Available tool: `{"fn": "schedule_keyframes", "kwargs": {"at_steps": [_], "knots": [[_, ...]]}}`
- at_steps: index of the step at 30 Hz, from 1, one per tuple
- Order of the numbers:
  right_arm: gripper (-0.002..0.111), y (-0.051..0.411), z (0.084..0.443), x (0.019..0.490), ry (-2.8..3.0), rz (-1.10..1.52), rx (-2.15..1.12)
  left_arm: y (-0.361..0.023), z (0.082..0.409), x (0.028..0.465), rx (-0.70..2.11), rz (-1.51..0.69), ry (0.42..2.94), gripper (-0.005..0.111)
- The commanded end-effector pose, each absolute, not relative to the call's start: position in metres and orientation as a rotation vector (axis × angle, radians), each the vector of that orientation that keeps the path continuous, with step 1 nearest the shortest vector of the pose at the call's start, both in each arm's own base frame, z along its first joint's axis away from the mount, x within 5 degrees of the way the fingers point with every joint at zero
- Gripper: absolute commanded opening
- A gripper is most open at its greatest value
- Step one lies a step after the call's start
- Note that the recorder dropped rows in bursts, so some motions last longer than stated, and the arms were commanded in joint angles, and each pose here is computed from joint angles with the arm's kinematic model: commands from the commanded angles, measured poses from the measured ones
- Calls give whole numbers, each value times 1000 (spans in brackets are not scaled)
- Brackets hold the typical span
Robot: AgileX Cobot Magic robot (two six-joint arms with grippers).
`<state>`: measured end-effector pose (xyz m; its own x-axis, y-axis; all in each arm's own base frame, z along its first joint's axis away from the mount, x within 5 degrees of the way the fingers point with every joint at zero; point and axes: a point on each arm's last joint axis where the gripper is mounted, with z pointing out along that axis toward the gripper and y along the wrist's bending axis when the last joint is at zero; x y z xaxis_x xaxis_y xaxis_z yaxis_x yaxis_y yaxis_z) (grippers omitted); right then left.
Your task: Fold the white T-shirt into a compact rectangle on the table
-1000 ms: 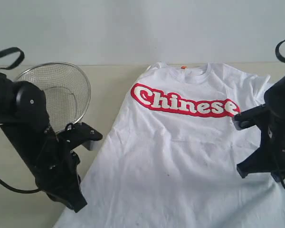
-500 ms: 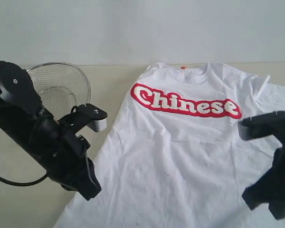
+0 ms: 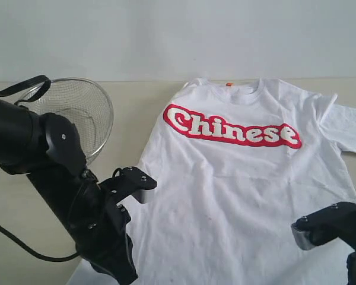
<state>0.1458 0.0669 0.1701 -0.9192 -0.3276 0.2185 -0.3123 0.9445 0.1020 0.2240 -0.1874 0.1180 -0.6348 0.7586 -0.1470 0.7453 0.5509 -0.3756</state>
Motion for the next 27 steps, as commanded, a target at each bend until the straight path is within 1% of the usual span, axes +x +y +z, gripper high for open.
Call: {"fn": "schedule_keyframes", "kwargs": {"at_steps": [1, 6, 13, 21, 27], "knots": [[0, 74, 154, 149, -2805, -170, 512, -189, 118, 223, -1340, 639, -2735, 5], [0, 76, 137, 155, -2773, -148, 492, -189, 118, 223, -1340, 639, -2735, 5], [0, 76, 129, 159, -2761, -127, 487, -190, 117, 223, -1341, 637, -2743, 5], [0, 71, 121, 163, -2772, -5, 433, -189, 118, 222, -1339, 640, -2733, 5], [0, 70, 116, 164, -2756, 9, 422, -189, 118, 222, -1339, 640, -2733, 5]]}}
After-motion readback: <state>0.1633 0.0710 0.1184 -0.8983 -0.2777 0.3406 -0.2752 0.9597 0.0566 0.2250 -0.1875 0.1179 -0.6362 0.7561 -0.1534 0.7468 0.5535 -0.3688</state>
